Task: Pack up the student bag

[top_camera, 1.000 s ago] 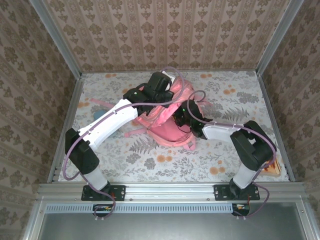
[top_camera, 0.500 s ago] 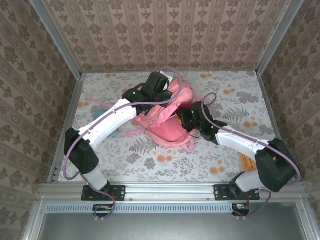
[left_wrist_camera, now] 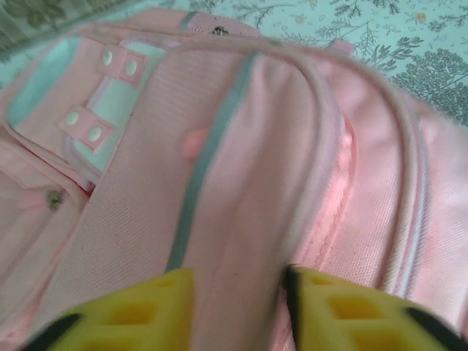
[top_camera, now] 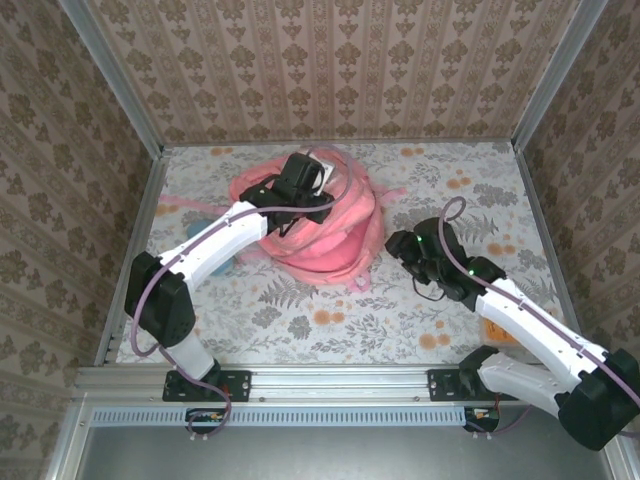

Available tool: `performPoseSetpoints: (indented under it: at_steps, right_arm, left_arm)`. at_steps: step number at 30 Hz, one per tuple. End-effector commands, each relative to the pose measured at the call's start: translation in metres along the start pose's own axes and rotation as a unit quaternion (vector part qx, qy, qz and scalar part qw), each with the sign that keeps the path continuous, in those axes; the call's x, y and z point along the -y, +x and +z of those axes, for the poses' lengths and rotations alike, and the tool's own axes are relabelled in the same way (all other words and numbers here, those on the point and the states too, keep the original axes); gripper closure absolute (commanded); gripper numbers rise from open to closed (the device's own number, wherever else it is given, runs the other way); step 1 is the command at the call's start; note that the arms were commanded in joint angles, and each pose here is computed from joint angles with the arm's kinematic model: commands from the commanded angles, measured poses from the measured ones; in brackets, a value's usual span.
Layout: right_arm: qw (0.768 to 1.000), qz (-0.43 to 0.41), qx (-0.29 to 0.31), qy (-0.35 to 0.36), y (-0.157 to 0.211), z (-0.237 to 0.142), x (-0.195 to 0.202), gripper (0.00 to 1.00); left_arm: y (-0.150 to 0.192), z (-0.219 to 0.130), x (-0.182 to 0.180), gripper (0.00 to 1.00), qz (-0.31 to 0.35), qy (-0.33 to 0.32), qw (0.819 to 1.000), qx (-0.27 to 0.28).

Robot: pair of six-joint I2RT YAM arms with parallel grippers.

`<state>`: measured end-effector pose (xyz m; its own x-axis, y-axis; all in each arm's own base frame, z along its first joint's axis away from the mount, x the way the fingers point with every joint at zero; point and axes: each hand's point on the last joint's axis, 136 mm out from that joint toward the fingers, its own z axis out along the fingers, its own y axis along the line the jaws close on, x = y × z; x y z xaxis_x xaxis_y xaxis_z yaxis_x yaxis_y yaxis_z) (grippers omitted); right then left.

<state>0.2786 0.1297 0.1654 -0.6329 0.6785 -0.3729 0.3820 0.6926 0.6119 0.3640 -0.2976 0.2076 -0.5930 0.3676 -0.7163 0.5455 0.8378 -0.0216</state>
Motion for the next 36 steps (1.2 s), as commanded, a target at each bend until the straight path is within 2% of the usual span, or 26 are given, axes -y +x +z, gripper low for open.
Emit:
performPoseSetpoints:
  at_steps: [1, 3, 6, 13, 18, 24, 28, 36]
  right_arm:
    - [0.989, -0.083, 0.031, 0.122, -0.027, -0.022, 0.055, 0.2]
    - [0.986, -0.094, 0.035, 0.136, -0.038, -0.025, 0.067, 0.12]
    - [0.977, -0.094, 0.046, 0.188, -0.056, -0.033, 0.096, 0.07]
    - [0.958, -0.021, 0.044, 0.283, -0.073, -0.043, 0.169, 0.04]
    - [0.946, 0.076, 0.031, 0.315, -0.067, -0.045, 0.216, 0.04]
    - [0.933, 0.149, 0.032, 0.325, -0.064, -0.043, 0.256, 0.05]
    - [0.93, 0.183, 0.024, 0.318, -0.06, -0.038, 0.267, 0.05]
    - [0.942, 0.202, -0.02, 0.266, -0.047, -0.01, 0.261, 0.08]
  left_arm:
    - [-0.022, -0.03, -0.001, 0.34, -0.046, 0.018, 0.997, 0.056]
    - [-0.02, -0.037, -0.008, 0.23, -0.062, 0.006, 0.996, 0.059]
    - [-0.016, -0.05, -0.022, 0.15, -0.079, -0.017, 0.995, 0.062]
    - [-0.007, -0.074, -0.045, 0.01, -0.101, -0.044, 0.991, 0.075]
    - [-0.002, -0.077, -0.054, 0.0, -0.119, -0.046, 0.989, 0.072]
    - [-0.002, -0.074, -0.053, 0.0, -0.126, -0.035, 0.989, 0.07]
    - [-0.003, -0.073, -0.052, 0.0, -0.126, -0.03, 0.989, 0.068]
    - [-0.003, -0.065, -0.043, 0.0, -0.127, -0.005, 0.99, 0.061]
